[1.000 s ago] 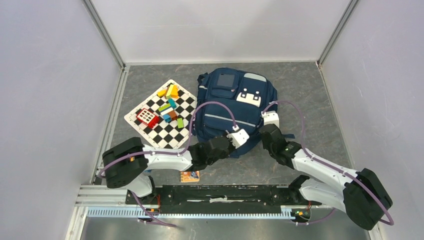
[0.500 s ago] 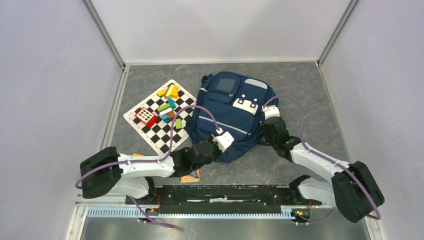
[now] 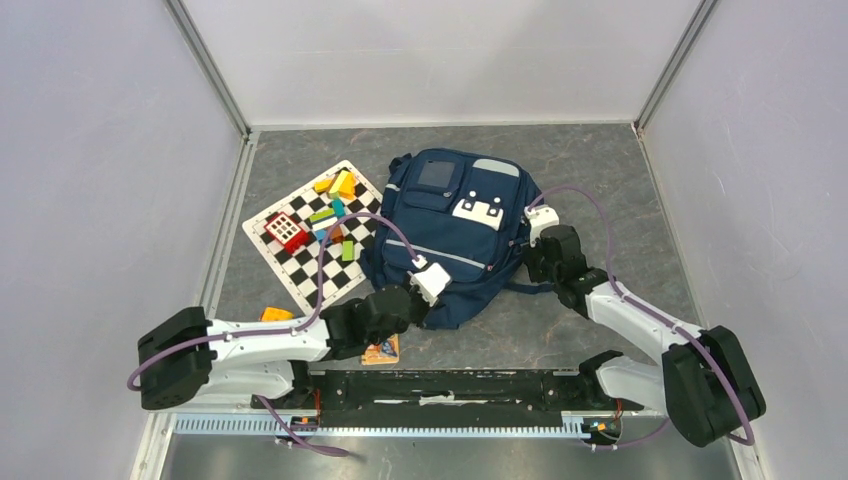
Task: Pack the student bag
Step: Zip the student bag at the center of the board, then unzip the student bag at the center of the board.
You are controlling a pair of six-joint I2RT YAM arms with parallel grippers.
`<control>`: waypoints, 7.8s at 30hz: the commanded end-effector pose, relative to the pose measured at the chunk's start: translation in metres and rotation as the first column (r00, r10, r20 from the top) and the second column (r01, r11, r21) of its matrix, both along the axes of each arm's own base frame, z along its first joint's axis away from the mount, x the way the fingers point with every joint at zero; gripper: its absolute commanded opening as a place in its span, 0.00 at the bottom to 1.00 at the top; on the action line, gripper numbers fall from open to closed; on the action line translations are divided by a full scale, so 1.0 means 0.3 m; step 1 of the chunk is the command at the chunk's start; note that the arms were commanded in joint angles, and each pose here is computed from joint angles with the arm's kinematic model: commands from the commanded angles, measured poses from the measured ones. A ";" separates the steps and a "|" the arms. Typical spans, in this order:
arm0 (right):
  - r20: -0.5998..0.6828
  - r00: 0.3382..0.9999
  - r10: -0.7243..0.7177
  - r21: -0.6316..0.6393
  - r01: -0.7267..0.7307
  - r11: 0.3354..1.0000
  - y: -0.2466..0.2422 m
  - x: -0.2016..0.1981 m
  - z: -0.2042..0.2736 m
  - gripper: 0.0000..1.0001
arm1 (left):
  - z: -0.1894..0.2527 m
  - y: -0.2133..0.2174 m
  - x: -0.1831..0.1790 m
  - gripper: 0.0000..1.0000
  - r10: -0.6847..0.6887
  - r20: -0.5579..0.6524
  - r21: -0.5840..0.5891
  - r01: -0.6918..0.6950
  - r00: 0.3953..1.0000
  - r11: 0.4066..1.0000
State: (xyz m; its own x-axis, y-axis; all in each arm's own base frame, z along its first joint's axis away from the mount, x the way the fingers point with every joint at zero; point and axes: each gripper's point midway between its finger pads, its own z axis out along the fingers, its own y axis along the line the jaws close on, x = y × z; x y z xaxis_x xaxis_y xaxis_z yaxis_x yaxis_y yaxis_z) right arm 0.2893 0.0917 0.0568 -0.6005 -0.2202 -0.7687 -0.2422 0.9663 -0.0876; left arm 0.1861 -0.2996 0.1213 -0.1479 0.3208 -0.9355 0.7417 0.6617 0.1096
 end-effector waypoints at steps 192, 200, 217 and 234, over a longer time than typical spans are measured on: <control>-0.093 0.969 0.231 0.293 -0.195 0.936 0.753 -0.054 0.250 0.00 | -0.039 -0.077 0.026 0.02 0.123 -0.626 -0.324 -0.401 0.770 0.857; -0.019 0.943 0.333 0.369 -0.303 0.879 0.945 -0.097 0.347 0.00 | -0.012 -0.059 0.029 0.02 0.120 -0.602 -0.354 -0.398 0.790 0.847; 0.073 0.970 0.231 0.169 -0.240 0.956 0.706 -0.065 0.443 0.59 | 0.046 0.003 0.020 0.57 0.126 -0.517 -0.348 -0.343 0.847 0.872; -0.119 0.928 0.352 0.116 -0.339 0.934 0.472 -0.073 0.166 0.56 | 0.182 0.089 0.031 0.76 0.188 -0.419 -0.196 -0.290 0.888 0.937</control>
State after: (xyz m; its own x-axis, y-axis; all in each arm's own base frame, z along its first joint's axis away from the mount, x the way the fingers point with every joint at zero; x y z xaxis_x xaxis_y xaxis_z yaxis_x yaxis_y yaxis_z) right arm 0.2747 0.2292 0.1192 -0.6113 -0.3030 -0.7311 -0.4955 0.8668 0.0551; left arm 0.1862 -0.2740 0.1444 -0.6093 -0.0630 -0.7904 0.4611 0.7829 -0.4178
